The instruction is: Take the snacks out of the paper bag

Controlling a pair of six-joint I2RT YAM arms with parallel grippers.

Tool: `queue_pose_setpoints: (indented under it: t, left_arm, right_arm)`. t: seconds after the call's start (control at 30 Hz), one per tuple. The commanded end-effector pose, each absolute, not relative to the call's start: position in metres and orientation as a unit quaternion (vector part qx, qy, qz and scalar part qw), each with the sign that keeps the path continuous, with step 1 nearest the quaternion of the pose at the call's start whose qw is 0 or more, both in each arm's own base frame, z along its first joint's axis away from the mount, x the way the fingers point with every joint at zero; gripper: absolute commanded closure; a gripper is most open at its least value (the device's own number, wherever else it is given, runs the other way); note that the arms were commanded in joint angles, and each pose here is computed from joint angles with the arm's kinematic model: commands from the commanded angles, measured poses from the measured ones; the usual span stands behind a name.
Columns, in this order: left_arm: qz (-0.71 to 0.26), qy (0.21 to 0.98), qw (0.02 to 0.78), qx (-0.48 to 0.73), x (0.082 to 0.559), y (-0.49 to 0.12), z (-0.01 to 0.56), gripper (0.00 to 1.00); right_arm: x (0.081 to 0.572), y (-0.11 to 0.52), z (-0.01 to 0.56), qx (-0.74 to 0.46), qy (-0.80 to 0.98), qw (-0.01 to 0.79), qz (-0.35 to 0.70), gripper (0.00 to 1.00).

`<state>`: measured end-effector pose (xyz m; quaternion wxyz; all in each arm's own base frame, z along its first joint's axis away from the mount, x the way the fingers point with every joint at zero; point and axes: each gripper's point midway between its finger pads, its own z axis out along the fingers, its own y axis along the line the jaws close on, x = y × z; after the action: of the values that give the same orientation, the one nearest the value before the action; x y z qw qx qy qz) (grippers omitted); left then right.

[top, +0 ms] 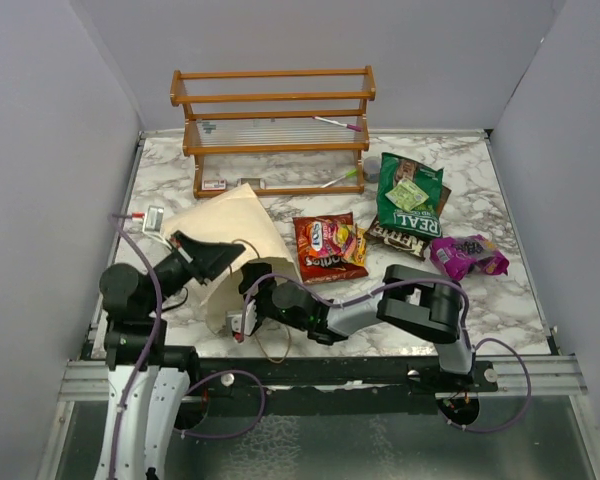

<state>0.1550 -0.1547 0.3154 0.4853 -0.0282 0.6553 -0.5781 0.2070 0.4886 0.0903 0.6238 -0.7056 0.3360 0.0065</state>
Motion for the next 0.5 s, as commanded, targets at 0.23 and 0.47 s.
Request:
queue_pose_setpoints:
  t: [0.23,0.47]
  left_arm:
    - [-0.59,0.629,0.505,0.007,0.151,-0.158,0.356,1.0]
    - [-0.56,0.662,0.498,0.005,0.148,-0.156,0.338,1.0]
  right_arm:
    - [0.238,0.494,0.105,-0.67,0.356,0.647,-0.074,0.05]
    - [0.247,0.521,0.115,-0.717,0.275,0.636,-0.073,0.07]
